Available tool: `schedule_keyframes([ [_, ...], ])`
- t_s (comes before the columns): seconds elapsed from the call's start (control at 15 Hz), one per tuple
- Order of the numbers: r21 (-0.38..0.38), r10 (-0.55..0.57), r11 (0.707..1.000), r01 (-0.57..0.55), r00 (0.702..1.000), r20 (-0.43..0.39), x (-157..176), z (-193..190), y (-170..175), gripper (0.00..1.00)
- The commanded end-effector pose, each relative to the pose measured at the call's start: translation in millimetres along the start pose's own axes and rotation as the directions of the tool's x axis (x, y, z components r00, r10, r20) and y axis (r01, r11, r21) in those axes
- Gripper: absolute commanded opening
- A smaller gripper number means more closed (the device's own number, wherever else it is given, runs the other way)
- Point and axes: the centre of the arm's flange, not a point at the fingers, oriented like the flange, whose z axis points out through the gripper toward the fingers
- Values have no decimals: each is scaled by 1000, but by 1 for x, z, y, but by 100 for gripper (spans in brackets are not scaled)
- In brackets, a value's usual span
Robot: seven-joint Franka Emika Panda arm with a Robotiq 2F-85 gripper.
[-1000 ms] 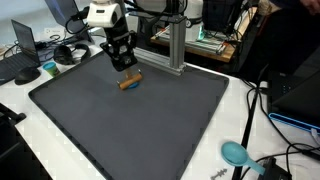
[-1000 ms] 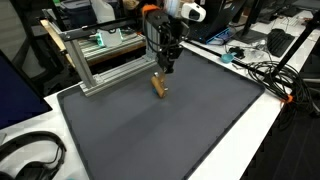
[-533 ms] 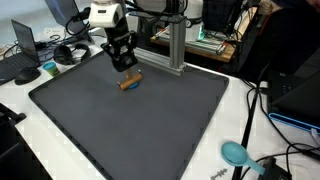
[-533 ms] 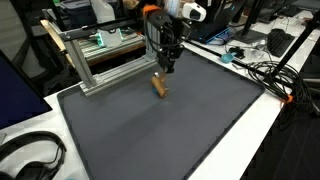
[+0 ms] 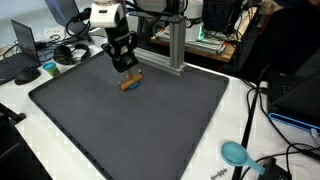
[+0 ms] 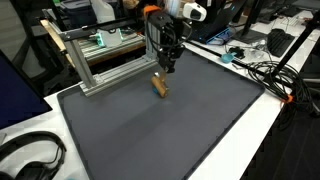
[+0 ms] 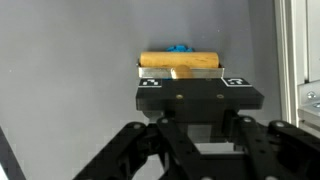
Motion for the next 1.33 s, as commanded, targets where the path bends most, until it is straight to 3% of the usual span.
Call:
schedule_keyframes([
  [0.0,65,-20,998,25,997,-76,24,63,-15,22],
  [1.27,64,-31,997,37,995,-94,46,63,-16,22],
])
